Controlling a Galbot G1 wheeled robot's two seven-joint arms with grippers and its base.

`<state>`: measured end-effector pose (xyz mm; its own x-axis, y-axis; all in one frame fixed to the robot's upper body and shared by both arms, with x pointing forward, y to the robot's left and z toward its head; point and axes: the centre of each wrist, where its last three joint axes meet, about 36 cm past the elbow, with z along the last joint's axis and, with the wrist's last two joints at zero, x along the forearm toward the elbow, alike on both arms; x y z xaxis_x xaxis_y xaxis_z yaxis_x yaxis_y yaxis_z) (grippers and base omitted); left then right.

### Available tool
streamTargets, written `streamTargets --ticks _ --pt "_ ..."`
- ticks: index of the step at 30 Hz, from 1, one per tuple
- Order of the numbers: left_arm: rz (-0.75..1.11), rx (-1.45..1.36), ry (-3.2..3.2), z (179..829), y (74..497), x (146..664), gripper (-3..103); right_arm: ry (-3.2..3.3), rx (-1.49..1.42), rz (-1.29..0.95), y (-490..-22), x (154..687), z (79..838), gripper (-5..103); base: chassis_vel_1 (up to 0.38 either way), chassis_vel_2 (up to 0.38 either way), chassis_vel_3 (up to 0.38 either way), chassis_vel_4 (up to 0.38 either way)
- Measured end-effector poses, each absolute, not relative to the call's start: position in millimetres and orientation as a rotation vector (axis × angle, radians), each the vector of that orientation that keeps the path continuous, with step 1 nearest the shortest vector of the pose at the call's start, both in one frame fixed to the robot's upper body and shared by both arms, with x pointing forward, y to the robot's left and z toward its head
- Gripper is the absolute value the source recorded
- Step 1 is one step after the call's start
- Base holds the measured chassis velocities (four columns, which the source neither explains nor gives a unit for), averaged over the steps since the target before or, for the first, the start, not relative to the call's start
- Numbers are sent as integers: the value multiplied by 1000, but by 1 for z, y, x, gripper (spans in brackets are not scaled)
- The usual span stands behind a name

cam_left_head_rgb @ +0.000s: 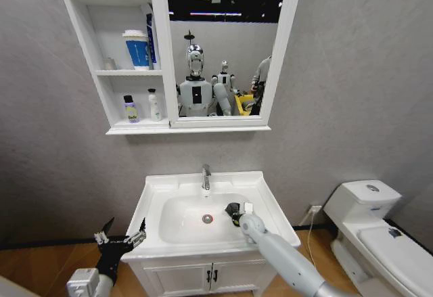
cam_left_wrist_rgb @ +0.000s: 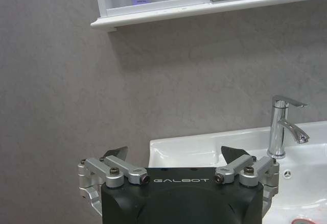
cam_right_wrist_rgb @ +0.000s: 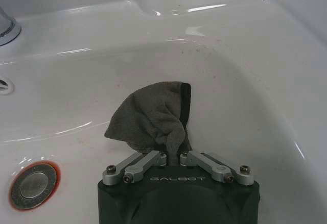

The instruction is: Move facial cleanser and shampoo from washbasin to cabinet, then wipe washbasin with towel.

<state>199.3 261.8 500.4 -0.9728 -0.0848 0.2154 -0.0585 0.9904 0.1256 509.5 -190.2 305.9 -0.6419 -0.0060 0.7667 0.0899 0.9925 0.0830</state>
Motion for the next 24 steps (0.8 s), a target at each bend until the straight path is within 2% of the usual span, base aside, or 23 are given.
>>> streamTargets --ticks 11,18,24 --pt "-174 106 -2912 500 262 199 100 -2186 162 -247 -95 524 278 6 0 0 0 0" --pt "-174 106 -2912 500 262 199 100 -2138 264 -363 -52 532 292 6 0 0 0 0" --pt "-174 106 -2913 500 262 199 100 -2111 263 -418 -42 535 296 6 0 0 0 0"
